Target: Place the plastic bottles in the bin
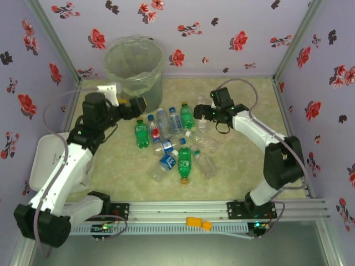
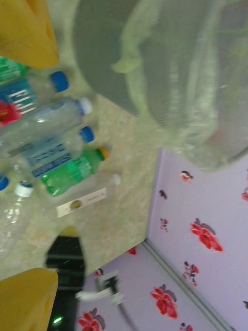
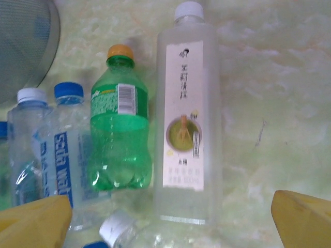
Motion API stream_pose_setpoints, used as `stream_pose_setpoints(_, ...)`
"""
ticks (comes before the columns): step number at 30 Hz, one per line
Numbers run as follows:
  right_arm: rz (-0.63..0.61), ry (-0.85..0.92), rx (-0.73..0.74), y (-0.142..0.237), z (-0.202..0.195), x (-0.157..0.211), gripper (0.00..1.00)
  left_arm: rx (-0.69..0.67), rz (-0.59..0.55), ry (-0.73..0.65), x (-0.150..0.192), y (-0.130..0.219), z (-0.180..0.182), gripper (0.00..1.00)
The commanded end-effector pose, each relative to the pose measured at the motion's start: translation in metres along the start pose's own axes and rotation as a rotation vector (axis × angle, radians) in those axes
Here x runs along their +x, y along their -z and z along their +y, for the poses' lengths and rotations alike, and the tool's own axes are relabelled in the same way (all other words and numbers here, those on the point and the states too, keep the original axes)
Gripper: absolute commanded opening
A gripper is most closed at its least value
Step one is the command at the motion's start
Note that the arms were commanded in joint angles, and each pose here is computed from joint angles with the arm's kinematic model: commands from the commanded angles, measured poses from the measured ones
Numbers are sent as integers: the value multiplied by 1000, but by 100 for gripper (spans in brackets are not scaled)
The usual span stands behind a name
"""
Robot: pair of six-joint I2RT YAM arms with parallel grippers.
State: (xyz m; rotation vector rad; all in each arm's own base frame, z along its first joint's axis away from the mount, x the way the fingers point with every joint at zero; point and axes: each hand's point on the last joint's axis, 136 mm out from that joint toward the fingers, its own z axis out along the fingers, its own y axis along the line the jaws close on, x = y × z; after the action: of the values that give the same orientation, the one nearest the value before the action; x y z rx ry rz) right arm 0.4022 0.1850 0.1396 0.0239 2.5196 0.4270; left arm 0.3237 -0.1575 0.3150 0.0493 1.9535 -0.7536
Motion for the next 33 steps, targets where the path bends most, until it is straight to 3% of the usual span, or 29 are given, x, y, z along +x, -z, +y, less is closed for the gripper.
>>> stream_pose_setpoints(1, 60, 35, 65, -21, -10, -5, 99, 2, -38, 46, 20, 4, 7, 100)
stream_pose_setpoints(9, 148, 47, 165, -72, -21, -16, 96, 40, 73, 268, 116, -20, 19, 100)
stream_pose_setpoints(15, 172, 17, 179, -100, -26, -15, 89, 78, 193, 222, 144, -42, -5, 100)
stream_pose_setpoints(19, 185, -1, 174, -111, -26, -14, 77, 77, 261, 202, 161, -58, -16, 100)
stream_pose_setpoints(26, 164, -7, 148, -103, -24, -22, 55, 44, 439, 95, 197, -78, -34, 100)
stream_pose_setpoints(28, 154, -5, 138, -95, -23, -25, 48, 34, 455, 86, 202, -83, -36, 100)
stream_pose_setpoints(33, 92, -10, 86, -61, -17, -37, 42, 45, 441, 69, 197, -90, -43, 100)
